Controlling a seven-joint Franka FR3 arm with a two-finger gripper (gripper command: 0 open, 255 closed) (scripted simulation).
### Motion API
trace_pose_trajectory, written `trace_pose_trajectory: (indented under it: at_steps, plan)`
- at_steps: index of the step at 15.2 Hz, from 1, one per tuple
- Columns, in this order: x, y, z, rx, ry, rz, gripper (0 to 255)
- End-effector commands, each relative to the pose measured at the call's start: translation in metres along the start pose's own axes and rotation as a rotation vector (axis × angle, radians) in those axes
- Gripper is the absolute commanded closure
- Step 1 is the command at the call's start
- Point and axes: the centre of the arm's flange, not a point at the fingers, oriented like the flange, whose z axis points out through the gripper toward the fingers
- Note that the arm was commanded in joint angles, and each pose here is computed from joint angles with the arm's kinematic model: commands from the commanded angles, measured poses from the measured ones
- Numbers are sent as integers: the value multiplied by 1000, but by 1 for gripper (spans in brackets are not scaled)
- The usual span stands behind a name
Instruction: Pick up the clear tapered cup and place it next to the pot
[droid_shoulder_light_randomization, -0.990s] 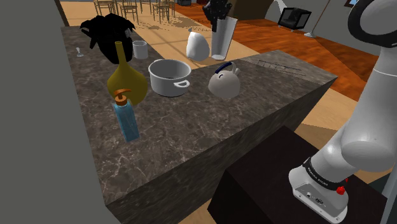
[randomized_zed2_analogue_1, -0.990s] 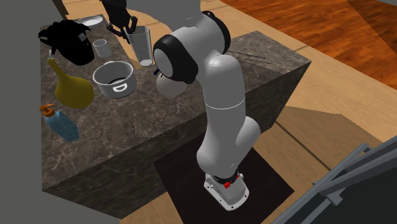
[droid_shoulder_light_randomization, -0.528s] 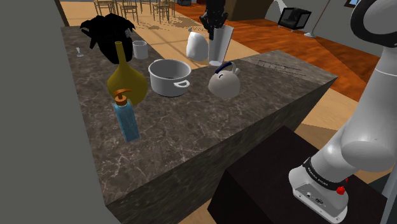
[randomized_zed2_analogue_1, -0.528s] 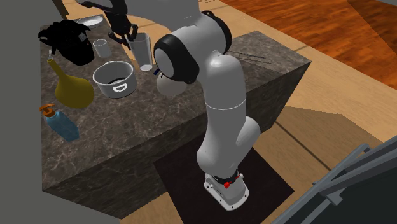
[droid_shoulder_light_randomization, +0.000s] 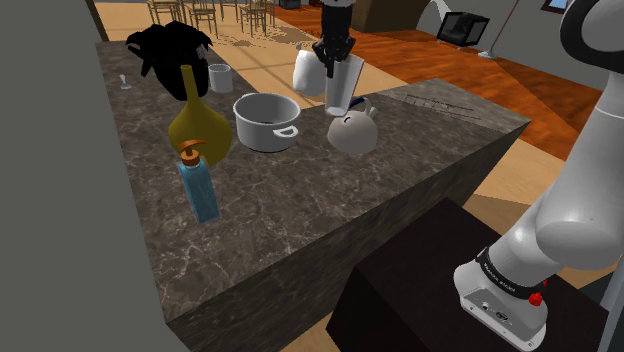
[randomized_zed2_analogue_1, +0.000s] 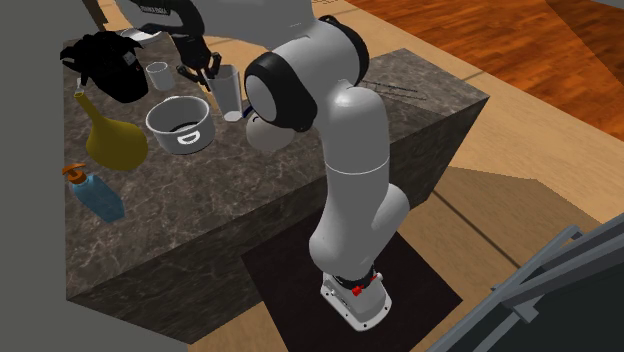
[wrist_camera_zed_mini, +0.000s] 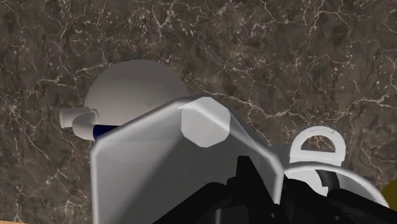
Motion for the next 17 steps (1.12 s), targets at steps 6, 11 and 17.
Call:
trace_pose_trajectory:
  at_steps: [6,11,17]
  plan:
    - [1,-4,37,0,1,0,255]
    - [2,-7,64,0,1,0,255]
    - [2,-10,95,0,1,0,255]
